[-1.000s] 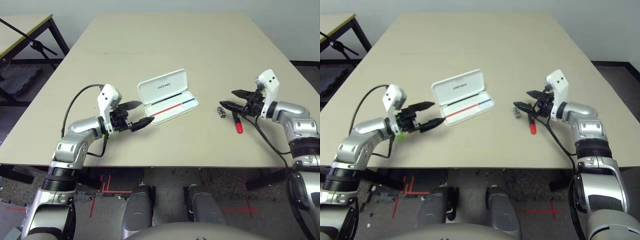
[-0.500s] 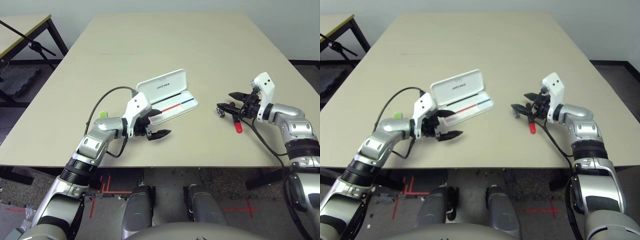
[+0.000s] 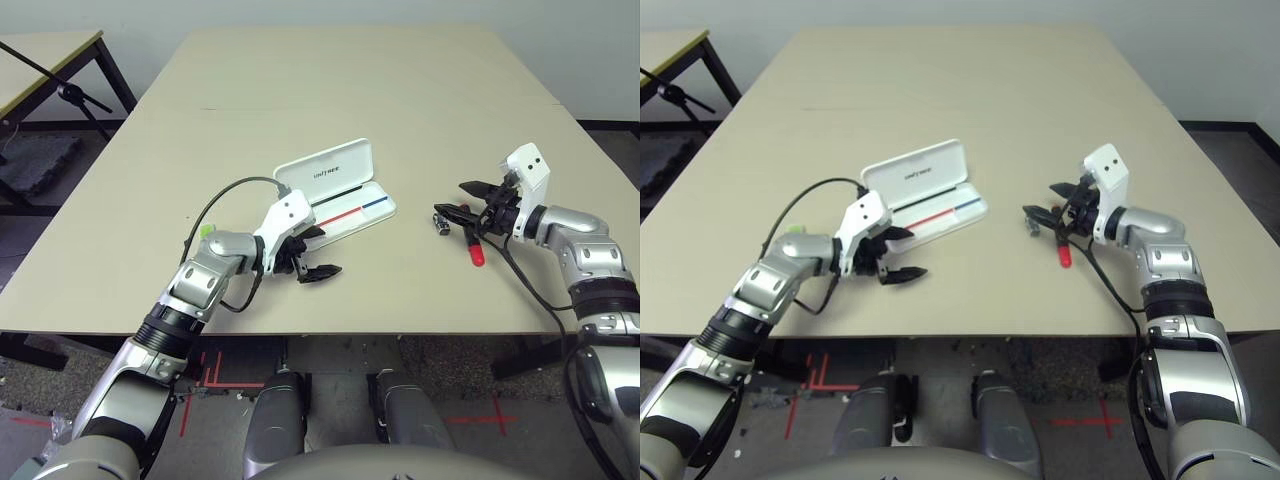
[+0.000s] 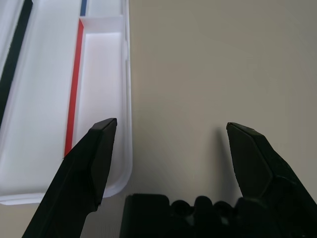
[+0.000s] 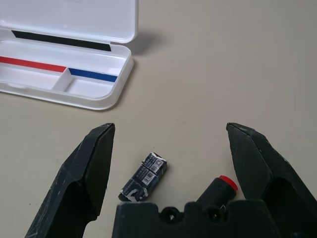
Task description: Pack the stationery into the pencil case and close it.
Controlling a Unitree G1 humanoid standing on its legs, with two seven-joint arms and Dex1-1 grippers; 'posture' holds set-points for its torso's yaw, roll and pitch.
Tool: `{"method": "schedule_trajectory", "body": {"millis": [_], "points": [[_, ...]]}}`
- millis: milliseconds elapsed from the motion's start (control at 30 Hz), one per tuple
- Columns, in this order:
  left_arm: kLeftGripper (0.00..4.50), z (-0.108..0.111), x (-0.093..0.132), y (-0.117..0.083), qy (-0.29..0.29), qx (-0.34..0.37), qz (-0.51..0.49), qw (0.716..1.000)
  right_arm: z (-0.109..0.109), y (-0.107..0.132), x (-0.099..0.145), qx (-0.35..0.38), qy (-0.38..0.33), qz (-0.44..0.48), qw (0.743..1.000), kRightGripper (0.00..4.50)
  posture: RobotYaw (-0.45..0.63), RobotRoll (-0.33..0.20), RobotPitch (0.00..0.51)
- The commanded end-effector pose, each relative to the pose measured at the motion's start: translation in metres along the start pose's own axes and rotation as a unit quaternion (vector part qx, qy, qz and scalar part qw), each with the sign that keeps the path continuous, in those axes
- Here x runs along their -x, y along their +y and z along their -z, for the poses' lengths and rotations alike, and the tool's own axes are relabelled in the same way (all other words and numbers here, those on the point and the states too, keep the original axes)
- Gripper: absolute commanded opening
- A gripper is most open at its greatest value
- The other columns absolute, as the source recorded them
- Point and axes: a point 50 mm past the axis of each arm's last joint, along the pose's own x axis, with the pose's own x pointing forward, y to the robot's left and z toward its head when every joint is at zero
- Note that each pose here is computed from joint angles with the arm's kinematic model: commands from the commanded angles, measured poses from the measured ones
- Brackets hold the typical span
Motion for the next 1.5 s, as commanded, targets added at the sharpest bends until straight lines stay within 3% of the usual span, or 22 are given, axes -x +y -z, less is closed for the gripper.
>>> {"method": "schedule_trajectory", "body": {"millis": [33, 400, 733, 1033, 1500], "points": [[4.05, 0.003, -0.001, 0.001, 0.025, 0.006, 0.007, 1.000, 0.005, 0.001, 0.001, -0.003, 0.002, 0.005, 1.000, 4.50, -0.09, 0.000, 0.058], [0.03, 0.003, 0.001, 0.009, 0.049, 0.021, -0.006, 0.999, 0.008, 0.002, 0.000, -0.005, 0.003, 0.009, 1.000, 4.50, -0.08, 0.000, 0.066], [0.03, -0.008, 0.014, 0.014, 0.053, -0.051, 0.006, 0.997, 0.010, 0.004, -0.002, -0.005, 0.003, 0.010, 1.000, 4.50, -0.08, 0.000, 0.068], [0.03, -0.012, 0.036, 0.006, 0.033, -0.129, 0.064, 0.989, 0.011, 0.003, -0.003, -0.004, 0.006, 0.012, 1.000, 4.50, -0.07, 0.000, 0.071], [0.03, 0.002, 0.043, 0.002, 0.025, -0.137, 0.092, 0.986, 0.011, 0.004, -0.007, 0.007, 0.011, 0.008, 1.000, 4.50, -0.06, 0.000, 0.069]]}}
